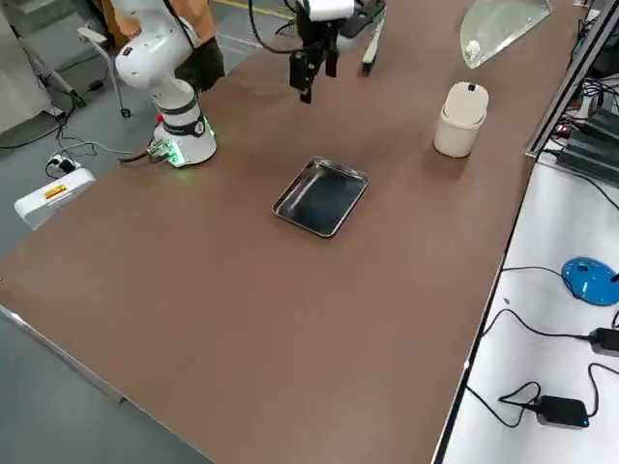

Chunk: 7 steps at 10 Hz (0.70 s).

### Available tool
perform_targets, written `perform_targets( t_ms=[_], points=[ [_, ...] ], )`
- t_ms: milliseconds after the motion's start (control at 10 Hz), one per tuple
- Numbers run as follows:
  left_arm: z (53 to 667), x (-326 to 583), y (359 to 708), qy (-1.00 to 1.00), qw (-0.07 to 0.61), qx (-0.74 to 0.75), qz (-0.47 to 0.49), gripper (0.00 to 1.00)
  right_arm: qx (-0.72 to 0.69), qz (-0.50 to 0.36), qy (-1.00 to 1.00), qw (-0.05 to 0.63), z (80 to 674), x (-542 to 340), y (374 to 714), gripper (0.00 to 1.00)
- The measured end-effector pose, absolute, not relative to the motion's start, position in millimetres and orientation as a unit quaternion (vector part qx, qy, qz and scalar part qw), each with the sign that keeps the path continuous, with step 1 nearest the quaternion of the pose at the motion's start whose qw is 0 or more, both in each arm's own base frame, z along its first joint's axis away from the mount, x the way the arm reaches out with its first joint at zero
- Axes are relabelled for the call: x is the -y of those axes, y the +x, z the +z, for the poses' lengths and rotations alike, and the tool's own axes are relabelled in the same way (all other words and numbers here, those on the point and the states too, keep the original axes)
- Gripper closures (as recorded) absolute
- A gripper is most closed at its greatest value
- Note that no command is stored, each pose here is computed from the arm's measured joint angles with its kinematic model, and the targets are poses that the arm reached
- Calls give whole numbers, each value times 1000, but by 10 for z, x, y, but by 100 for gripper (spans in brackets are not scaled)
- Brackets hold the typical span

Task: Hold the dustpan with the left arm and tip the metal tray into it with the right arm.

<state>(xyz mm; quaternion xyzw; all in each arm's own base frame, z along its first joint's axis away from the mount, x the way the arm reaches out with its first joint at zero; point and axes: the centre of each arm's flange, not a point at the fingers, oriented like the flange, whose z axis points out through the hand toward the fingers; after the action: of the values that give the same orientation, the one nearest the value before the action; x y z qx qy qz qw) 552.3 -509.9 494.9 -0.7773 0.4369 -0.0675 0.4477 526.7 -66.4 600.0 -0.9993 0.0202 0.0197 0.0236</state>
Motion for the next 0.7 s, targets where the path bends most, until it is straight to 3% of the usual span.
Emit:
perform_targets(
  t_ms=[700],
  points=[
    [4769, 5529, 5265, -726, 540, -404, -132, 67, -4, 18, -1000, 3, 6095, 481, 5179, 0]
  ],
)
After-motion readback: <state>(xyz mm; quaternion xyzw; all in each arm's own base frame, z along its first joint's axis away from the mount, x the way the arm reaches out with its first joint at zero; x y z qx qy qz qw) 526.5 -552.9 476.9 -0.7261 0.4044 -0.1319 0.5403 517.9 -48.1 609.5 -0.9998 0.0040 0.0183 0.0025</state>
